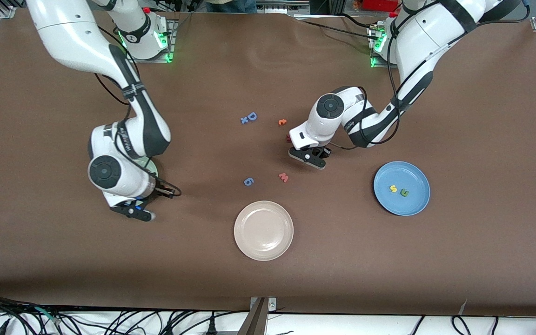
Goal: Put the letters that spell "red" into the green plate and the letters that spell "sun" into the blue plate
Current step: 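Place the u and e on the blue and green plates with both grippers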
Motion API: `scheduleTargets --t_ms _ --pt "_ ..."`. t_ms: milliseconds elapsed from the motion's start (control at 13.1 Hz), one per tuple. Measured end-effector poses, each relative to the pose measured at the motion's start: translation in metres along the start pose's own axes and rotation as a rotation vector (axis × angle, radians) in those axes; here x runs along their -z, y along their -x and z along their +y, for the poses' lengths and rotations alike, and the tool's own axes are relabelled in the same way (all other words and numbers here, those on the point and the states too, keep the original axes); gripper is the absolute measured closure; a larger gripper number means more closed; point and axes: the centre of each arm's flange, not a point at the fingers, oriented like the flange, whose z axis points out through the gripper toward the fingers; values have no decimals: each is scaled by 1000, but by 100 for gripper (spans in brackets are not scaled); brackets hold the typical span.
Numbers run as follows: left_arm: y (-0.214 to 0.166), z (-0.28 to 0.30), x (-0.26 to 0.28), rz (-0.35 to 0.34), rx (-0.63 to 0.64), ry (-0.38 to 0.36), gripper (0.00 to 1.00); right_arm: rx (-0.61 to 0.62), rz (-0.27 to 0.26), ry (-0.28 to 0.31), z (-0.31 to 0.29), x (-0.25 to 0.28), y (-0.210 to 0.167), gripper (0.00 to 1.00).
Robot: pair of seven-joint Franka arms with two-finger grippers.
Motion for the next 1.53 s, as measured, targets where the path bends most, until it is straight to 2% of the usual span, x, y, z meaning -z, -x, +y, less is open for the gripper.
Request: scheduleTargets --t_ms 305,381,610,839,1068,1297,1449,1525 --pt "-19 -48 27 1 37 -24 70 35 -25 33 63 -6 -7 72" --pt "-23 -66 35 -8 25 -20 70 31 -25 33 72 -3 -8 66" --pt "-34 -137 56 -62 -48 9 70 47 5 21 76 23 -7 33" --pt "-39 -199 69 -91 -134 16 70 90 6 24 79 74 7 0" --pt "-28 -276 74 -86 -237 30 70 114 -20 38 90 130 27 0" --pt "-6 -350 75 -85 -288 47 70 141 -34 40 100 174 45 0" --pt "10 -375 67 -101 -283 75 70 163 -31 14 103 200 55 0" --pt "15 -378 62 -115 -279 89 64 164 -28 6 104 211 59 0"
